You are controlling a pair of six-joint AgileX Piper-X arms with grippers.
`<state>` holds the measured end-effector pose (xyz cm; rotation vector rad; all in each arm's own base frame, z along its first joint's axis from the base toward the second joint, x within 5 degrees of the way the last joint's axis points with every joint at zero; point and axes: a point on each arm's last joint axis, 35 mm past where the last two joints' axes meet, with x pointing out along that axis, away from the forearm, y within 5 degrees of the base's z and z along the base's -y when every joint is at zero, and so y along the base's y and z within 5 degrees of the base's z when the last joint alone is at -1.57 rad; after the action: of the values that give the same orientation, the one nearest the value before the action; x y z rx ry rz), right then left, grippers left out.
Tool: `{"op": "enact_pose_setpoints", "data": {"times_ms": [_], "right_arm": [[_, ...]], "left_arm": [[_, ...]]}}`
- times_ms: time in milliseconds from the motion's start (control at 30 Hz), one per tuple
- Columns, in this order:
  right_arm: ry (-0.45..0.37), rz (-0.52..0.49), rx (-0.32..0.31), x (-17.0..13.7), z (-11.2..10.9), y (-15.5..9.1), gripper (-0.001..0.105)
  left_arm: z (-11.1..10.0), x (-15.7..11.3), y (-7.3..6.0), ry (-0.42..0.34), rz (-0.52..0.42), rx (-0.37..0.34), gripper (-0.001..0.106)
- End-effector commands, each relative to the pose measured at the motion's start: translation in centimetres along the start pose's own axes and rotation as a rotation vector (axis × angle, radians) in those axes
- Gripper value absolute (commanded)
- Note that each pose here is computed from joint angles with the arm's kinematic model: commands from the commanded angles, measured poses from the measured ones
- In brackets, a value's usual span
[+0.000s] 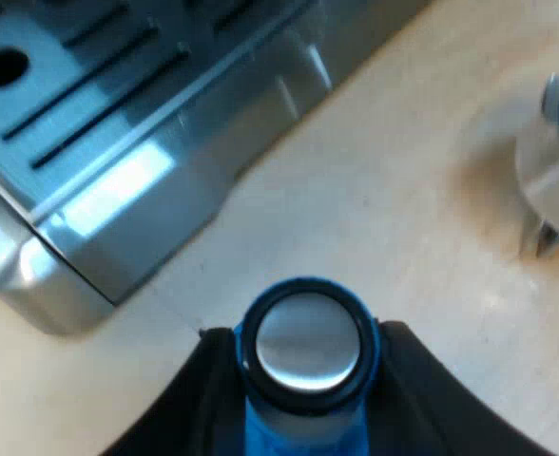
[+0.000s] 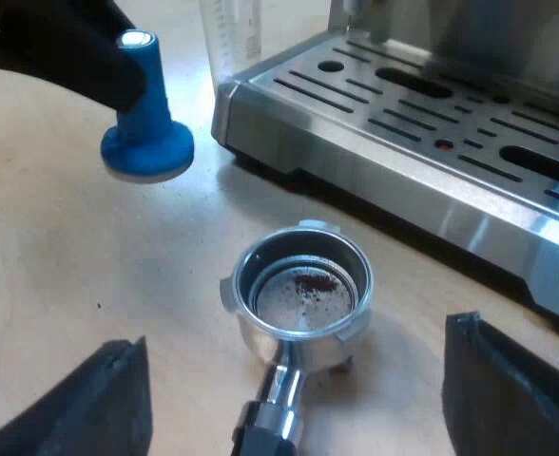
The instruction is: Grind coffee beans and then tamp
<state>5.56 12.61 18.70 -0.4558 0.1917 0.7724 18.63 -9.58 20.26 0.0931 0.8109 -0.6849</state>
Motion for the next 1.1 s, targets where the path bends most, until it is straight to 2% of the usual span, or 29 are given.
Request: {"op": "enact_pose_setpoints", "data": {"times_ms": [33,267,667,733,833,900,1000,1100], "right_arm": [[-0.003,-0.001,0.000,-0.1,0.3,-0.1,0.066],[-0.004,-0.001,0.000,-0.1,0.3,-0.1,0.066],[-0.004,-0.001,0.000,-0.1,0.3,-0.1,0.066],[-0.004,-0.001,0.000,-0.1,0.3,-0.1,0.066],[-0.004,-0.001,0.000,-0.1,0.3,-0.1,0.066],[-0.004,-0.001,0.000,-0.1,0.3,-0.1,0.066],[0.000,0.000,-0.002,-0.1,0.2,-0.1,0.066],[0.001,0.000,-0.003,-0.1,0.2,-0.1,0.066]], "left_arm": [[-0.1,0.1,0.0,-0.043,-0.006,0.007,0.007],[-1.4,1.5,0.4,-0.074,-0.005,0.016,0.007],[-2.7,3.5,0.9,0.032,-0.007,-0.015,0.008],[-2.8,3.6,0.9,0.041,-0.007,-0.018,0.011],[-2.8,3.7,1.0,0.043,-0.007,-0.019,0.023],[-2.8,3.7,1.0,0.043,-0.007,-0.019,0.037],[-2.8,3.7,1.0,0.043,-0.007,-0.019,0.051],[-2.8,3.6,0.9,0.041,-0.007,-0.018,0.058]]}}
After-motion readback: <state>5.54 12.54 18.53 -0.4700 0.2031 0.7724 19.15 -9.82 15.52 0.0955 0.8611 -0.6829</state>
